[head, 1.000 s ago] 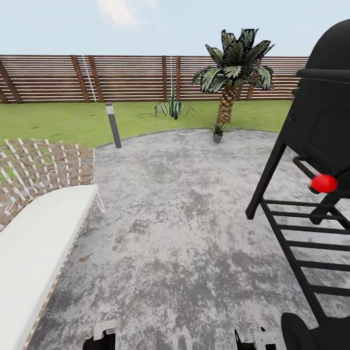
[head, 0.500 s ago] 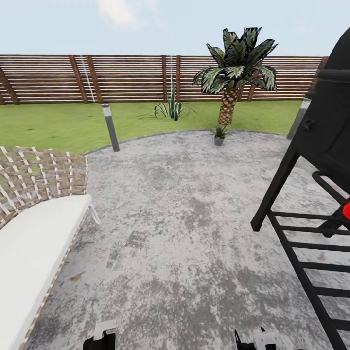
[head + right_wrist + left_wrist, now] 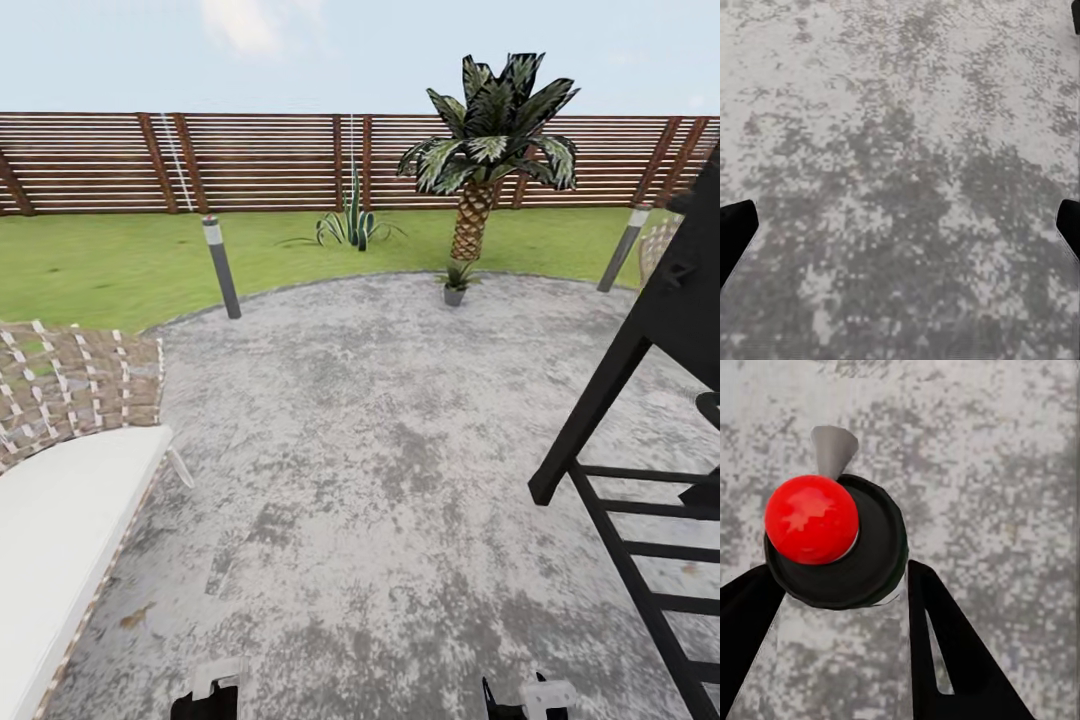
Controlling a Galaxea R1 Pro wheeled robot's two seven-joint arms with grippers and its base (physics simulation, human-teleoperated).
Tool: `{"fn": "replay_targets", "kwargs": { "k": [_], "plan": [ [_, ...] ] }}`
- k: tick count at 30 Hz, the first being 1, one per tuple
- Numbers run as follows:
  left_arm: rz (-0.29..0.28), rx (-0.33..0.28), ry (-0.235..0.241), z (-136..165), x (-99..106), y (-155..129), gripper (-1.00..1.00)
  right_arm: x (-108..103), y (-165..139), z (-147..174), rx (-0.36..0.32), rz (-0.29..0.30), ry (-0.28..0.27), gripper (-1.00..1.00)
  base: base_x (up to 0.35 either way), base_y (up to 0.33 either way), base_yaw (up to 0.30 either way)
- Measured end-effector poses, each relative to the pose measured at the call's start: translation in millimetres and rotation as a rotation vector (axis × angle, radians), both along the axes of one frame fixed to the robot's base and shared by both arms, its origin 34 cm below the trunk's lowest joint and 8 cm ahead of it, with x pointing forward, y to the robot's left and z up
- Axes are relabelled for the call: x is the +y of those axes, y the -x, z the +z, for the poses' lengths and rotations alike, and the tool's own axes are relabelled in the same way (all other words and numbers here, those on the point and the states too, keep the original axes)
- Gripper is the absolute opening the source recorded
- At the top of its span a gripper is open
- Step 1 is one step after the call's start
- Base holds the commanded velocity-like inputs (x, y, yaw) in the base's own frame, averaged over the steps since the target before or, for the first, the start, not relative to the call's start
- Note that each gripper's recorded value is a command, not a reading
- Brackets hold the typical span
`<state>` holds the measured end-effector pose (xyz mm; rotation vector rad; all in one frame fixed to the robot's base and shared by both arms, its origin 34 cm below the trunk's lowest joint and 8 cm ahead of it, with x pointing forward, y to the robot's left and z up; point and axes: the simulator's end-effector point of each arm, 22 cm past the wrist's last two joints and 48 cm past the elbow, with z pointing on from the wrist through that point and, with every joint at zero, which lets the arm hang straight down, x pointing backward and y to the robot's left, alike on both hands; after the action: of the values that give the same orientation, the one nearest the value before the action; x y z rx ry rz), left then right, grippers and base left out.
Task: Pick up the pesticide atomizer in the garden and spray insectifuge to fully cover both potted plants in the garden.
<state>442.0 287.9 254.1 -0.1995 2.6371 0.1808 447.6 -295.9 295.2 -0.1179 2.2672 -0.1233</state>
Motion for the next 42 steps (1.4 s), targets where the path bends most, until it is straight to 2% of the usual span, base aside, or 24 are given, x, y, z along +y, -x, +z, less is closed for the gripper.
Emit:
{"fn": "replay_targets", "kwargs": {
  "k": [42],
  "plan": [
    [-0.001, 0.001, 0.001, -0.2, -0.3, 0.3, -1.0, -0.1, 0.3, -0.2, 0.001, 0.0, 0.0, 1.0, 0.337, 0.0, 0.0]
  ]
}}
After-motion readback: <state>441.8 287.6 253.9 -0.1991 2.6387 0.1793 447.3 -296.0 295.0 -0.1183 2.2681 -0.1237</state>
